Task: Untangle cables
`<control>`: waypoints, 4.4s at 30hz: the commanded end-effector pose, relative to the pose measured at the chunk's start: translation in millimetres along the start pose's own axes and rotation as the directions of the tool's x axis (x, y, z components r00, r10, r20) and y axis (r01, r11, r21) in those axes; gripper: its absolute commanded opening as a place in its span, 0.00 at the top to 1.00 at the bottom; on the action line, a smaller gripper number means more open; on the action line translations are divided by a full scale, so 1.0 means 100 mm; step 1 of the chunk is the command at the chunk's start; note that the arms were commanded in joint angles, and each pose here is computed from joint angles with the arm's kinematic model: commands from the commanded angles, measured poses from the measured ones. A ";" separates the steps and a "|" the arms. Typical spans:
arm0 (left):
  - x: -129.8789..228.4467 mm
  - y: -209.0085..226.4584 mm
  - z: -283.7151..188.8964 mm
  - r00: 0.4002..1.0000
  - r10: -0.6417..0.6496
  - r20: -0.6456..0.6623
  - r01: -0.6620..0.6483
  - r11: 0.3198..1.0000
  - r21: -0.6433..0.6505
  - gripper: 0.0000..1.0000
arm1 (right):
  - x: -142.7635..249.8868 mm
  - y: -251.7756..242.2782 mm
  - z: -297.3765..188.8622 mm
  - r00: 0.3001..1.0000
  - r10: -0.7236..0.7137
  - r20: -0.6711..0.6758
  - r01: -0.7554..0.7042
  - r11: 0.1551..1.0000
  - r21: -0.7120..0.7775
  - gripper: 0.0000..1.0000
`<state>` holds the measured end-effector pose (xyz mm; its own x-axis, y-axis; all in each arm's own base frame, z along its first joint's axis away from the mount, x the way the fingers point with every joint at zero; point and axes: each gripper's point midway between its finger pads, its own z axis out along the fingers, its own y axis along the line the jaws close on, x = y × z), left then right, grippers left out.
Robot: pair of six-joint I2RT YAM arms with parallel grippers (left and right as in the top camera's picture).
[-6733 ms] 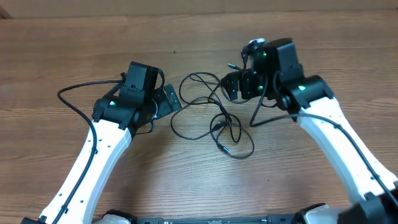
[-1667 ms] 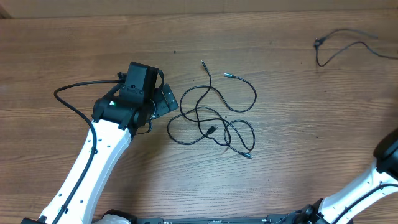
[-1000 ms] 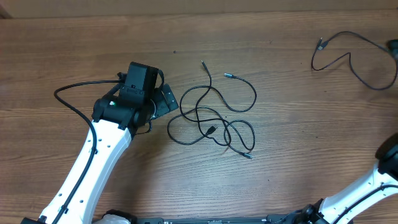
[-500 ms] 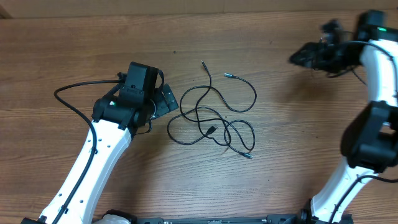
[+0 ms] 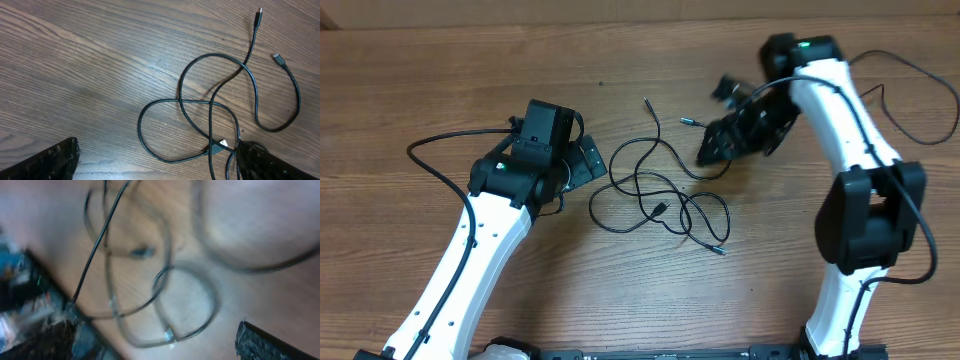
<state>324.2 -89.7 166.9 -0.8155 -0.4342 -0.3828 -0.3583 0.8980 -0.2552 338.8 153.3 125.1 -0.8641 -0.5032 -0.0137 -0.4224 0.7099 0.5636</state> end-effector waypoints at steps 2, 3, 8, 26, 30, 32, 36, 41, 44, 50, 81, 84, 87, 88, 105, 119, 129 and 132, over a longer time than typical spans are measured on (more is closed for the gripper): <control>-0.08 0.00 -0.08 0.999 0.018 0.035 -0.018 1.000 0.002 0.00 | 0.16 0.34 0.05 0.989 -0.125 -0.074 0.124 0.992 -0.011 0.00; -0.08 0.00 -0.08 0.999 0.018 0.035 -0.018 1.000 0.002 0.00 | 0.18 0.38 0.09 0.987 -0.133 -0.088 0.132 0.991 -0.015 0.00; -0.08 0.00 -0.08 0.999 0.018 0.035 -0.018 1.000 0.002 0.00 | 0.23 0.50 0.32 0.975 -0.173 -0.139 0.171 0.985 -0.028 0.00; -0.08 0.00 -0.08 0.999 0.018 0.035 -0.018 1.000 0.002 0.00 | 0.40 0.33 0.82 0.970 -0.155 -0.185 0.150 0.988 -0.042 0.96; -0.08 0.00 -0.08 0.999 0.018 0.035 -0.018 1.000 0.002 0.00 | 0.38 0.26 0.65 0.980 -0.023 -0.198 0.034 0.998 0.053 0.96; -0.08 0.00 -0.08 0.999 0.018 0.035 -0.018 1.000 0.002 0.00 | 0.29 0.25 0.45 0.984 0.063 -0.165 -0.042 0.991 0.125 0.96; -0.08 0.00 -0.08 0.999 0.018 0.035 -0.018 1.000 0.002 0.00 | 0.00 0.31 -0.15 0.995 0.102 -0.021 -0.093 0.961 0.260 0.96; -0.08 0.00 -0.08 0.999 0.018 0.035 -0.018 1.000 0.002 0.00 | -0.38 0.41 -1.19 0.941 0.072 0.330 -0.222 0.867 0.447 0.96; -0.08 0.00 -0.08 0.999 0.018 0.035 -0.018 1.000 0.002 0.00 | -0.53 0.85 -1.91 0.833 -0.084 0.547 -0.204 0.872 0.446 0.96; -0.08 0.00 -0.08 0.999 0.018 0.035 -0.018 1.000 0.002 0.00 | -0.42 1.72 -3.12 0.468 -0.344 0.814 -0.153 0.876 0.457 0.96; -0.08 0.00 -0.08 0.999 0.018 0.035 -0.018 1.000 0.002 0.00 | 0.09 1.95 -3.28 0.431 -0.362 0.827 -0.158 0.872 0.464 0.96; -0.08 0.00 -0.08 0.999 0.018 0.035 -0.018 1.000 0.002 0.00 | 0.09 1.95 -3.28 0.431 -0.362 0.827 -0.158 0.872 0.464 0.96; -0.08 0.00 -0.08 0.999 0.018 0.035 -0.018 1.000 0.002 0.00 | 0.09 1.95 -3.28 0.431 -0.362 0.827 -0.158 0.872 0.464 0.96; -0.08 0.00 -0.08 0.999 0.018 0.035 -0.018 1.000 0.002 0.00 | 0.09 1.95 -3.28 0.431 -0.362 0.827 -0.158 0.872 0.464 0.96; 0.54 -1.32 -0.61 0.727 0.646 0.232 -0.592 0.419 0.689 0.00 | 0.09 1.95 -3.28 0.431 -0.362 0.826 -0.158 0.871 0.464 0.96; 0.99 -1.65 -0.38 0.410 0.825 0.390 -0.852 0.193 0.487 0.00 | 0.09 1.99 -3.25 0.433 -0.358 0.828 -0.133 0.883 0.451 0.96; 1.15 -1.99 0.18 0.445 0.825 0.347 -0.850 0.268 0.453 0.00 | 0.09 1.98 -3.26 0.432 -0.359 0.828 -0.138 0.881 0.454 0.96; 1.13 -2.02 0.29 0.450 0.824 0.343 -0.852 0.281 0.442 0.17 | 0.09 1.96 -3.28 0.431 -0.356 0.830 -0.146 0.880 0.453 0.96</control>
<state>307.6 -320.8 153.7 -0.4898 0.5341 -0.6891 0.8161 0.5589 -0.1469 336.0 127.7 505.2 -0.4509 -0.0680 -0.8900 -0.3737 0.9199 0.1191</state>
